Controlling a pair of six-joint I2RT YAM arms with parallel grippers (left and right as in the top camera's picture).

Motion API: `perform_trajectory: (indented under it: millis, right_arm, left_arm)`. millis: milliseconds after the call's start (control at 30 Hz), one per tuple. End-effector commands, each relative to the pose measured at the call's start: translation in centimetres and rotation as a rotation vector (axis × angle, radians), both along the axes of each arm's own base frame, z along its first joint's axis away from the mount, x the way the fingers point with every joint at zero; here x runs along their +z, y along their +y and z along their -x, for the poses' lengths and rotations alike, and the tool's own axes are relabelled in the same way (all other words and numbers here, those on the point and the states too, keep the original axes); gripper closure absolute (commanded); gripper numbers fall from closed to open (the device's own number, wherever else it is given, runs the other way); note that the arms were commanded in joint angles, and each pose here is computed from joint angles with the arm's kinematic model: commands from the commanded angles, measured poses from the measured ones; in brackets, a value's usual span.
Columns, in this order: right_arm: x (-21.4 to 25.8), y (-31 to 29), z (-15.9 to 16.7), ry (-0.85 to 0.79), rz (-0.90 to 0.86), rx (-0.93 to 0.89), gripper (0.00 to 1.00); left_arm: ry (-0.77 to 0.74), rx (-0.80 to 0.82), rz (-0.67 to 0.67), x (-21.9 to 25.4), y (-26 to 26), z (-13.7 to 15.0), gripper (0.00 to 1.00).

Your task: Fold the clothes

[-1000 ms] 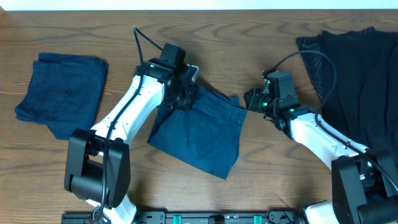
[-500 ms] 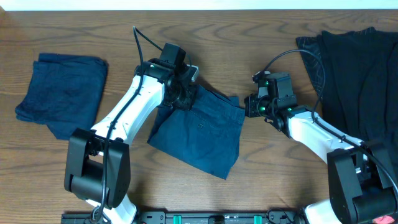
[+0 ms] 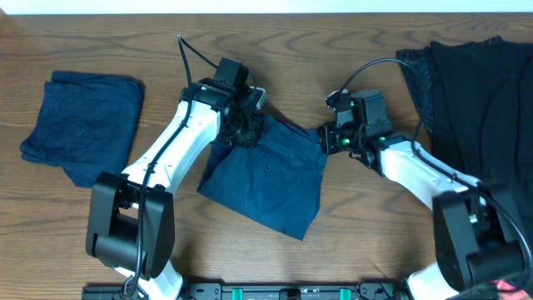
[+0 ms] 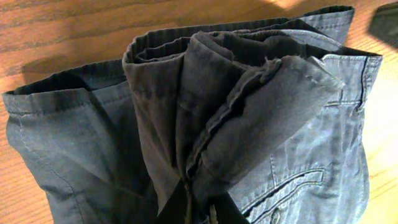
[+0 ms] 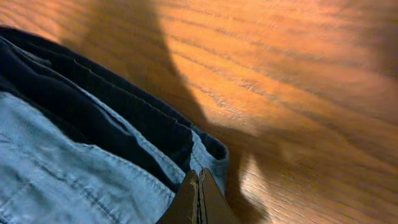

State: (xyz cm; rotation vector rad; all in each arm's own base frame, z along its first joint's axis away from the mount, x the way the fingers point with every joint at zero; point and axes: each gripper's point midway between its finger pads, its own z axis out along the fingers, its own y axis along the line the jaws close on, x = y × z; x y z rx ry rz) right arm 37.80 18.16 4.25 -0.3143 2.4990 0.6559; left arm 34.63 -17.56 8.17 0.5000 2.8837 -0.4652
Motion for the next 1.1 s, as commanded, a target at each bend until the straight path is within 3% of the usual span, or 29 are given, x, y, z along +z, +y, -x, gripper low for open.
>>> perform_trajectory:
  millis: [0,733,933,1067]
  right_arm:
    - [-0.6,1.4,-0.4,0.014,-0.010,0.047,0.99]
    - [-5.7,0.2,-0.6,0.139,0.031,-0.030,0.99]
    - [-6.1,-1.0,-0.5,0.160,0.060,-0.059,0.99]
    - [-6.4,-1.4,-0.4,0.169,0.079,-0.068,0.99]
  left_arm:
    - [0.009,0.006,-0.005,-0.1,0.2,0.2,0.94]
    - [0.030,0.017,-0.018,-0.3,0.5,0.7,0.94]
    - [-0.009,0.212,-0.189,-0.8,4.0,-0.8,0.94]
    - [-0.020,0.242,-0.198,-0.8,4.2,-1.1,0.94]
